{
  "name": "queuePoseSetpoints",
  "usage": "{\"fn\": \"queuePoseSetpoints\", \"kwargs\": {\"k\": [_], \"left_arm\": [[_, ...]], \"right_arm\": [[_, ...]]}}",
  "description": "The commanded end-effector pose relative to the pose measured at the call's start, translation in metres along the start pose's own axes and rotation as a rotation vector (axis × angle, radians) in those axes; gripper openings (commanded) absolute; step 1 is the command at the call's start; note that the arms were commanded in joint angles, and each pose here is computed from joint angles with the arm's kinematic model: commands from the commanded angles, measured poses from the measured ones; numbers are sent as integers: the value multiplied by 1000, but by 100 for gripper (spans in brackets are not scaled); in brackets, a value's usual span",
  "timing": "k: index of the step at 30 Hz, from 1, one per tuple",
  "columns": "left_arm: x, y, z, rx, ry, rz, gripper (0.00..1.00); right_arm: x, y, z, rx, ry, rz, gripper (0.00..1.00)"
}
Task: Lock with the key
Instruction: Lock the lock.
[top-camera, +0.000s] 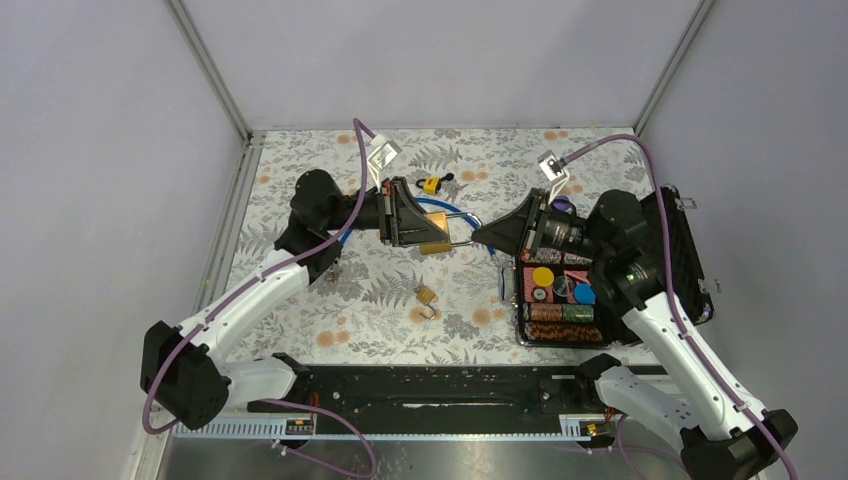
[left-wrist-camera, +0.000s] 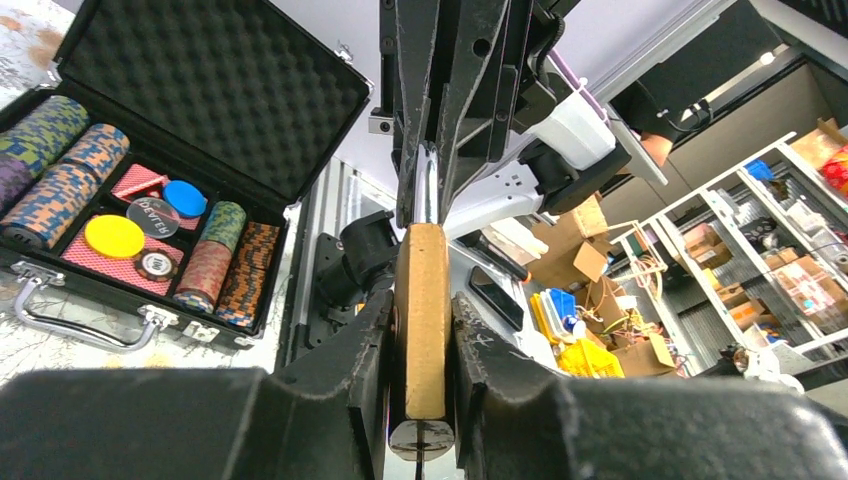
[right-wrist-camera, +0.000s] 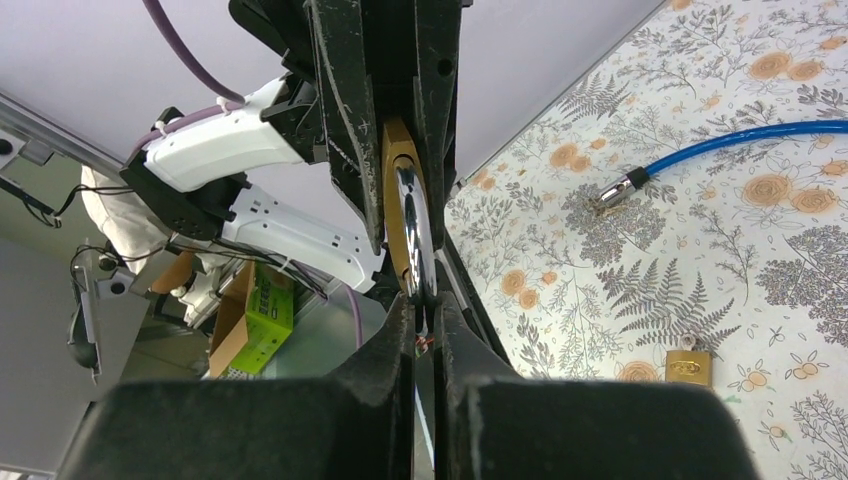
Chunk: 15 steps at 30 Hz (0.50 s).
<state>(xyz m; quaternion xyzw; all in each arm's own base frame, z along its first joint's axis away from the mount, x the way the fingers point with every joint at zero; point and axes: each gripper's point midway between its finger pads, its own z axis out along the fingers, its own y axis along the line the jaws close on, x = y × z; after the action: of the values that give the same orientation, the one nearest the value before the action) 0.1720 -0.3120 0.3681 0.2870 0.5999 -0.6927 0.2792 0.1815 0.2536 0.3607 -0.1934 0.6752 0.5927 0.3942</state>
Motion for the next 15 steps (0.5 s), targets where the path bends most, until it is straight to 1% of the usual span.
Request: {"fn": "queuePoseSetpoints", "kwargs": {"k": [1, 4, 7, 10, 15], "left_arm": [[-25, -35, 18, 38, -73, 147, 0], [-27, -28, 25, 6, -75, 143, 0], [-29, -30, 31, 14, -66, 139, 0], [-27, -31, 38, 13, -44, 140, 0], [-8, -15, 44, -27, 11, 90, 0]], "right_arm": [[14, 24, 19, -105, 55, -15, 0], [27, 32, 28, -144, 102, 2, 0], [39, 43, 37, -189, 151, 16, 0], [44, 48, 45, -197, 176, 15, 0], [30, 48, 49, -155, 107, -2, 0]]}}
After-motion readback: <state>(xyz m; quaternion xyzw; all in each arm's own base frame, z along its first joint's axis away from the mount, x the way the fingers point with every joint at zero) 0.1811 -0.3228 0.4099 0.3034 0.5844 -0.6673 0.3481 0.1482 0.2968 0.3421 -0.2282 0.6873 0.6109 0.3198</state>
